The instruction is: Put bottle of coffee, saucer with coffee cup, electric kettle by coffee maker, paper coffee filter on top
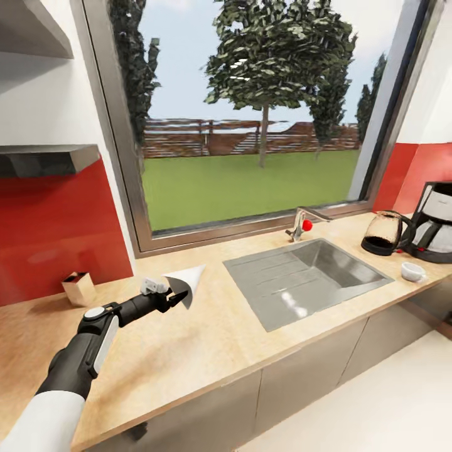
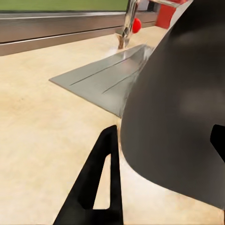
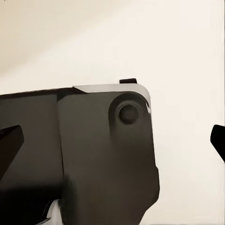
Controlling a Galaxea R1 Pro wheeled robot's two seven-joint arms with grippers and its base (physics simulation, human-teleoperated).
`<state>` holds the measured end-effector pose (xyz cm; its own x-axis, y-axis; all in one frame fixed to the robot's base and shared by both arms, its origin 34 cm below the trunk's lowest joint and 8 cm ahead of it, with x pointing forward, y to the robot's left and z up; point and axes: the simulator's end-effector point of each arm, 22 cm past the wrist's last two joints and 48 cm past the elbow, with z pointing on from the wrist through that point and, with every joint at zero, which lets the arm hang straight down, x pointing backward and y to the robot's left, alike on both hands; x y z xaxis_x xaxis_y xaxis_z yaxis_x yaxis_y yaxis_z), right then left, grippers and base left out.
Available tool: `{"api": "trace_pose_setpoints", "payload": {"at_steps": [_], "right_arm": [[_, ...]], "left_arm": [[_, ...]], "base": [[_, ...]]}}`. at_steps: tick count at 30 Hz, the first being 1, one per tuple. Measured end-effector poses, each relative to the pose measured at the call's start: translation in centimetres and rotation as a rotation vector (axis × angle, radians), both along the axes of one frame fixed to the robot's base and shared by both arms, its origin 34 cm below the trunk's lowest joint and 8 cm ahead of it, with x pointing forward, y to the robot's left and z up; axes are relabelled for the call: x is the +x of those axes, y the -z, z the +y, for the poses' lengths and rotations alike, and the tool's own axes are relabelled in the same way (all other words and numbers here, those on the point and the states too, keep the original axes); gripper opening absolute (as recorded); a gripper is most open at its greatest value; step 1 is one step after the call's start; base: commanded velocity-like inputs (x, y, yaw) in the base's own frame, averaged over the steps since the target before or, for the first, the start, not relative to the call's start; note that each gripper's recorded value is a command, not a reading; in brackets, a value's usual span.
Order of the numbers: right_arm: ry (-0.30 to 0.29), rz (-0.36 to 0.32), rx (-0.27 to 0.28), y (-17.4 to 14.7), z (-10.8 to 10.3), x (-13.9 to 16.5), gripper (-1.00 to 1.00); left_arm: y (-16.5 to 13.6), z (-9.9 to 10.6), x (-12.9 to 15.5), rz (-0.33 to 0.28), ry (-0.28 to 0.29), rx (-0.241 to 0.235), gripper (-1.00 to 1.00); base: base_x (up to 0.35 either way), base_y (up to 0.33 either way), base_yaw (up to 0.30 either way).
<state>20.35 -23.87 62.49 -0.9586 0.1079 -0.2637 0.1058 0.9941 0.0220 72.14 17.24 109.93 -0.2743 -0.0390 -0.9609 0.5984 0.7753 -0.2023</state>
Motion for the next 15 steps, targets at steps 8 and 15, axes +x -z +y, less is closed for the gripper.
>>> {"api": "trace_pose_setpoints", "payload": {"at_steps": [8,15], "right_arm": [[0.0,-0.001,0.0,-0.01,0.0,-0.01,1.0],[0.0,-0.001,0.0,-0.01,0.01,-0.01,1.0]], "left_arm": [[-0.05,0.01,-0.03,-0.001,0.0,0.0,-1.0],[-0.04,0.02,-0.05,-0.001,0.0,0.0,-1.0]], "base": [[0.07,-0.262,-0.263],[0.209,-0.22,-0.263]]}}
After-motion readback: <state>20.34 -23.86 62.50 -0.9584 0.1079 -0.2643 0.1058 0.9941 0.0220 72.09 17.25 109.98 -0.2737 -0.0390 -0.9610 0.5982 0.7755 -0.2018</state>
